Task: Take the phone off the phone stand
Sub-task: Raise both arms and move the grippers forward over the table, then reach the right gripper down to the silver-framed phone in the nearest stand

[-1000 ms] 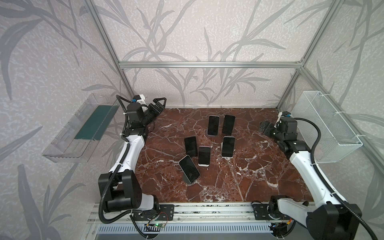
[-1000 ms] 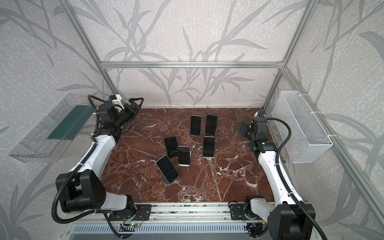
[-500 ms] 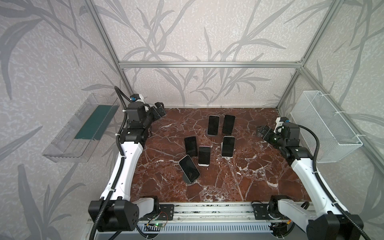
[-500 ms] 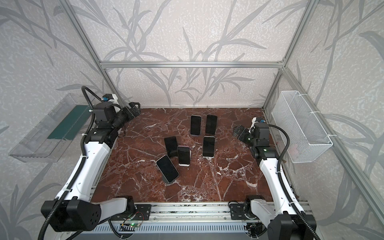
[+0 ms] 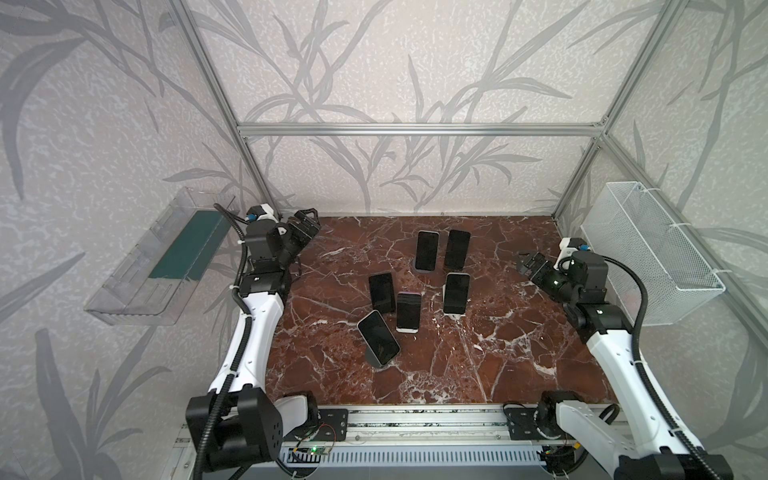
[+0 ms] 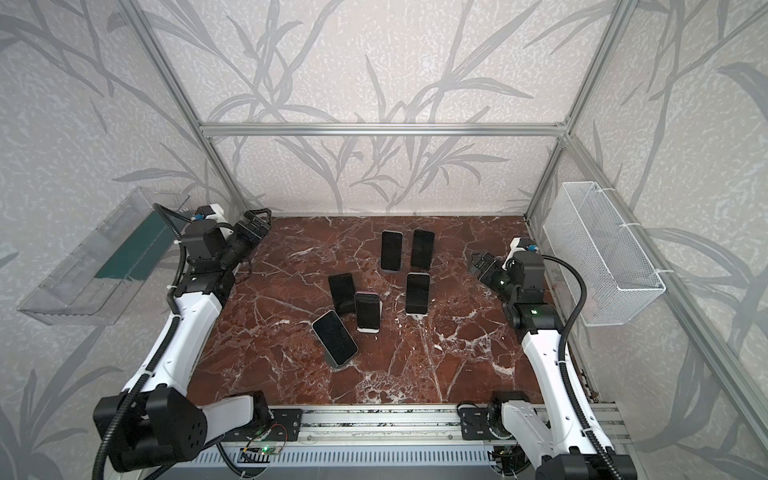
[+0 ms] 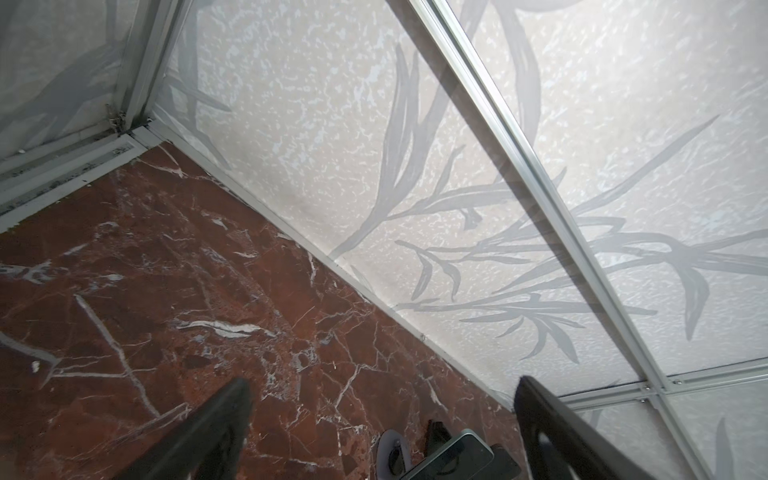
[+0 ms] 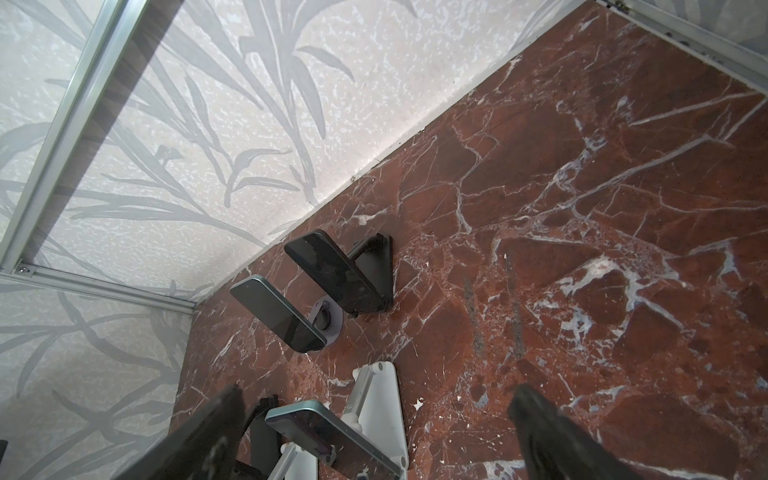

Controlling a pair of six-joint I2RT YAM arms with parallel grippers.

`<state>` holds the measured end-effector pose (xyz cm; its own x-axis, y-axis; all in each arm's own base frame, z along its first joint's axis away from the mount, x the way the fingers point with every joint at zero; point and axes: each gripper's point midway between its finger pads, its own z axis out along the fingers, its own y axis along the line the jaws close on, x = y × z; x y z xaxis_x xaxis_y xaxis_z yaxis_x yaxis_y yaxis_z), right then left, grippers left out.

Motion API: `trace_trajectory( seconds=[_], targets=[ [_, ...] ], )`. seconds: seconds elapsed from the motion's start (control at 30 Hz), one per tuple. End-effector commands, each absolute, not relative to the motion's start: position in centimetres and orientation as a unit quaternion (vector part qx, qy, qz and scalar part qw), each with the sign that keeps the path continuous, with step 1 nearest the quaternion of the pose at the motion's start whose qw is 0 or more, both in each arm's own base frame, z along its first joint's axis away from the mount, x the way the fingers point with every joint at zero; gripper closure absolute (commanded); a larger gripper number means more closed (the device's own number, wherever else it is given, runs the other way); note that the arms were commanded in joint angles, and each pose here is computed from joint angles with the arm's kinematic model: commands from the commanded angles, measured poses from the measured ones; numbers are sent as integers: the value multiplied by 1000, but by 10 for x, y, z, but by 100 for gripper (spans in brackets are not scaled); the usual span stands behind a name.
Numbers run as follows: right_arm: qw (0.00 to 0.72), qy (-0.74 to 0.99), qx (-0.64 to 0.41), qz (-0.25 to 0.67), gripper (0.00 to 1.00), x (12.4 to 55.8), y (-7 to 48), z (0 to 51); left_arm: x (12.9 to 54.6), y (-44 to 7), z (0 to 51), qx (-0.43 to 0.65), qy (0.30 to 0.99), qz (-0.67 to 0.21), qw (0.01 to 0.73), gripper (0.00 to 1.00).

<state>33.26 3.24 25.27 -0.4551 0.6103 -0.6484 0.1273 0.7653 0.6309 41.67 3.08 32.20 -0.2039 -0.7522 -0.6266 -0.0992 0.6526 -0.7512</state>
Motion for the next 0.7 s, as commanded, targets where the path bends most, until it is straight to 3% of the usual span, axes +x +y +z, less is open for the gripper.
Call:
trace_trajectory(
  seconds=[0.0,0.1,0.23,0.43,0.57,0.67],
  targets=[
    [484,790,209,311,1,338,46,263,421,19,319,-274,729,-325,537,1],
    [475,785,187,351,0,344,60,260,411,18,328,-263,733,-292,555,1],
    [443,799,170,369,8,348,76,258,400,23,329,-292,716,-288,565,1],
    [452,845,48,281,10,334,126,266,424,-25,309,-278,715,-421,484,2],
    [467,852,-26,236,9,323,166,276,415,-65,283,-229,788,-348,454,7],
    [457,855,-65,238,8,316,196,279,409,-78,279,-218,798,-333,452,5]
  ],
)
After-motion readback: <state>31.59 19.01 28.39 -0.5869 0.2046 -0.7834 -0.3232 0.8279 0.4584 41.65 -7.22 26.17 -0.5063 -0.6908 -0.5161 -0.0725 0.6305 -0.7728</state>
